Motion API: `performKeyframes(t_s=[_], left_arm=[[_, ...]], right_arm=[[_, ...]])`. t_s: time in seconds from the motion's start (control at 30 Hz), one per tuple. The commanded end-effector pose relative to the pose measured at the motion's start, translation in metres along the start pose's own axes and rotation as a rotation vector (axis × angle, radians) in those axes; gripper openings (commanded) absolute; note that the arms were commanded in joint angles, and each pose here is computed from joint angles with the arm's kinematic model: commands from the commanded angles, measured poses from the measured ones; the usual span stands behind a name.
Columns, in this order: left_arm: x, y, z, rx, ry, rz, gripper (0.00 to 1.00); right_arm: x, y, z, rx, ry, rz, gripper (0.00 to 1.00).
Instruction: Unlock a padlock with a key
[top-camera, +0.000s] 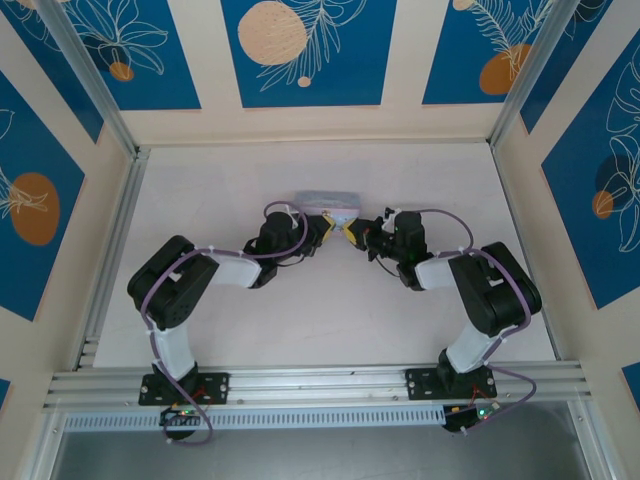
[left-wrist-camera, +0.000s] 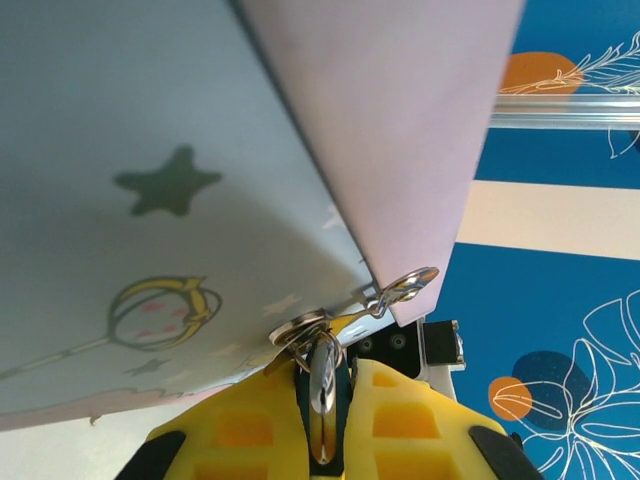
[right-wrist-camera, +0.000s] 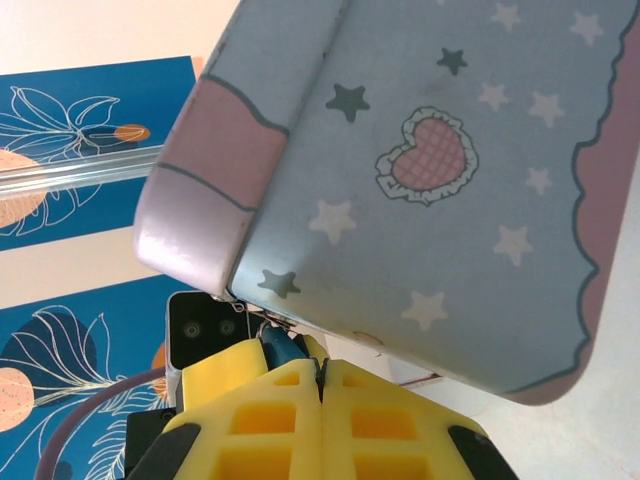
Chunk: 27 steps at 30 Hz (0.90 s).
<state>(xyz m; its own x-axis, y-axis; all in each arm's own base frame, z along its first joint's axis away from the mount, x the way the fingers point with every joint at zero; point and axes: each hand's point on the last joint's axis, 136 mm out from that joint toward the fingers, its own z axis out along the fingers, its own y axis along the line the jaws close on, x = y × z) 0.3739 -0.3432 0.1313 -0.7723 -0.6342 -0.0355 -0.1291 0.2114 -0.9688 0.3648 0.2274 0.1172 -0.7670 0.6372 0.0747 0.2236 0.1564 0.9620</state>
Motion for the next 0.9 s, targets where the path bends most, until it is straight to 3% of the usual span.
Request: performKeyframes(t_s=[0.0,0.33,0.67,0.87], left_arm=[[0.023,-0.060,-0.004,0.158,0.086,0.051,0.00],[0.018,-0.066,-0.006,0.176,0.051,0.039,0.00],[0.017,-0.065,-0.006,0.173,0.047,0.038,0.00],[0.028,-0.059,0.004,0.167,0.086,0.039,0.00]], right_arm=[[0.009,0.014,0.008,-0.036,0.035,-0.008,0.00],[0.046,0.016,0.023,-0.074,0.052,0.089,0.00],[0.034,0.016,0.024,-0.073,0.030,0.093,0.00],[0.057,0.029,0.048,-0.077,0.094,0.075,0.00]])
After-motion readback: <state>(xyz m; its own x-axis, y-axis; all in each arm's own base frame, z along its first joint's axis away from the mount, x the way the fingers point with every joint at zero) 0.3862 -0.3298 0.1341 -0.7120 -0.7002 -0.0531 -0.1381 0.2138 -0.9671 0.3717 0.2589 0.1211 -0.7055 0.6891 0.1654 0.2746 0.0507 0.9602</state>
